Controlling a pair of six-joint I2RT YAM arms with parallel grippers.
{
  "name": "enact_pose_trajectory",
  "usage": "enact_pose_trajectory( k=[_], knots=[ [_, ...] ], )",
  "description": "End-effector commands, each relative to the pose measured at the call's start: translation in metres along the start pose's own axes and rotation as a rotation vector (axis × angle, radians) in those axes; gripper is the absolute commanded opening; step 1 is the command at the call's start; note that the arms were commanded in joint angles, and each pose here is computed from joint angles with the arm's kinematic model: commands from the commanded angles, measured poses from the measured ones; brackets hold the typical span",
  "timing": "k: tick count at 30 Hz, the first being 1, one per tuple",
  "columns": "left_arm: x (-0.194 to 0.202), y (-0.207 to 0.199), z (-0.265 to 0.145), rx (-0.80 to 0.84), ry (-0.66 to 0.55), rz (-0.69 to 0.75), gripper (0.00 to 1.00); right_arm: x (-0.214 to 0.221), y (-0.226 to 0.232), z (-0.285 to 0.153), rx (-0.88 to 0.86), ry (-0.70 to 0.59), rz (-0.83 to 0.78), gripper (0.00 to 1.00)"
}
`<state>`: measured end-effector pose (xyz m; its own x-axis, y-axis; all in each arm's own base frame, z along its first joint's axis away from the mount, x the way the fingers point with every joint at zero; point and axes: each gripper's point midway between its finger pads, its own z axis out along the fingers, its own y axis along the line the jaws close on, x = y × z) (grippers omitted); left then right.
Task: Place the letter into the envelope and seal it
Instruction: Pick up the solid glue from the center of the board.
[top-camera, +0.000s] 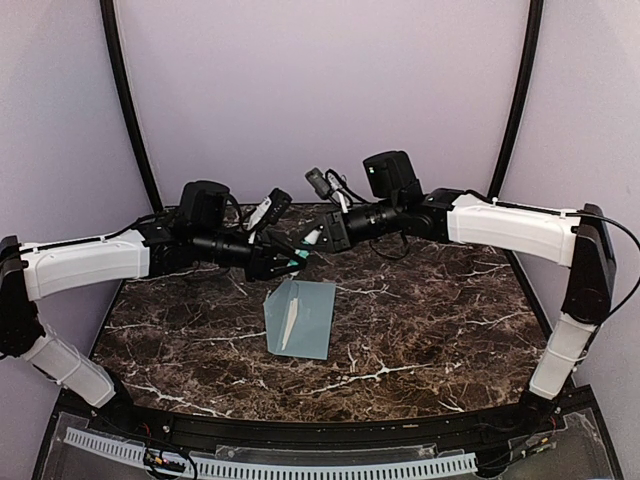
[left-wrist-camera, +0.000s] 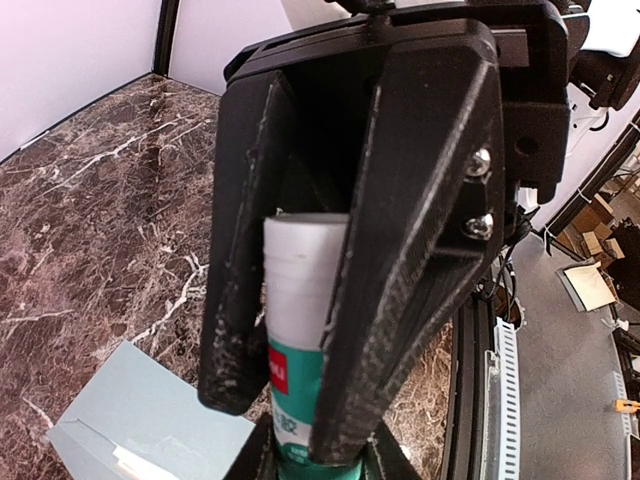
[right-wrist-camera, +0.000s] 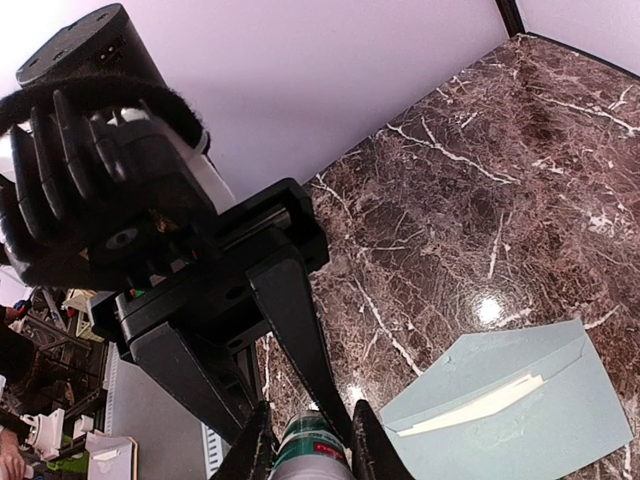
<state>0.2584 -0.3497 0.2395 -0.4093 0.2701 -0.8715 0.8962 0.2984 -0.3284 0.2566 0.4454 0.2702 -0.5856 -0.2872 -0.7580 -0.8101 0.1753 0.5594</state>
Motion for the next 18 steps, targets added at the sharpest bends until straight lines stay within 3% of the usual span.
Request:
enact_pose_trajectory(
  k=[1,3,7,11,14,18],
  knots=[
    [0.000,0.004,0.001,-0.016,0.006,-0.011,0.17,-0.020,0.016,-0.002,-0.026,-0.046,-0.066,0.20],
    [0.000,0.004,0.000,-0.020,0.005,-0.009,0.14,-0.019,0.015,-0.002,-0.026,-0.046,-0.065,0.24],
    [-0.002,0.005,-0.002,-0.033,-0.006,-0.008,0.09,-0.022,0.014,-0.004,-0.004,-0.059,-0.070,0.52],
    [-0.005,0.003,-0.005,-0.037,-0.023,0.002,0.06,-0.030,0.011,-0.016,0.048,-0.106,-0.081,0.71],
    [-0.007,0.003,-0.007,-0.042,-0.032,0.008,0.04,-0.037,0.004,-0.031,0.100,-0.166,-0.060,0.75],
    [-0.007,0.003,-0.008,-0.047,-0.035,0.009,0.04,-0.044,-0.005,-0.049,0.110,-0.250,-0.008,0.72]
  ],
)
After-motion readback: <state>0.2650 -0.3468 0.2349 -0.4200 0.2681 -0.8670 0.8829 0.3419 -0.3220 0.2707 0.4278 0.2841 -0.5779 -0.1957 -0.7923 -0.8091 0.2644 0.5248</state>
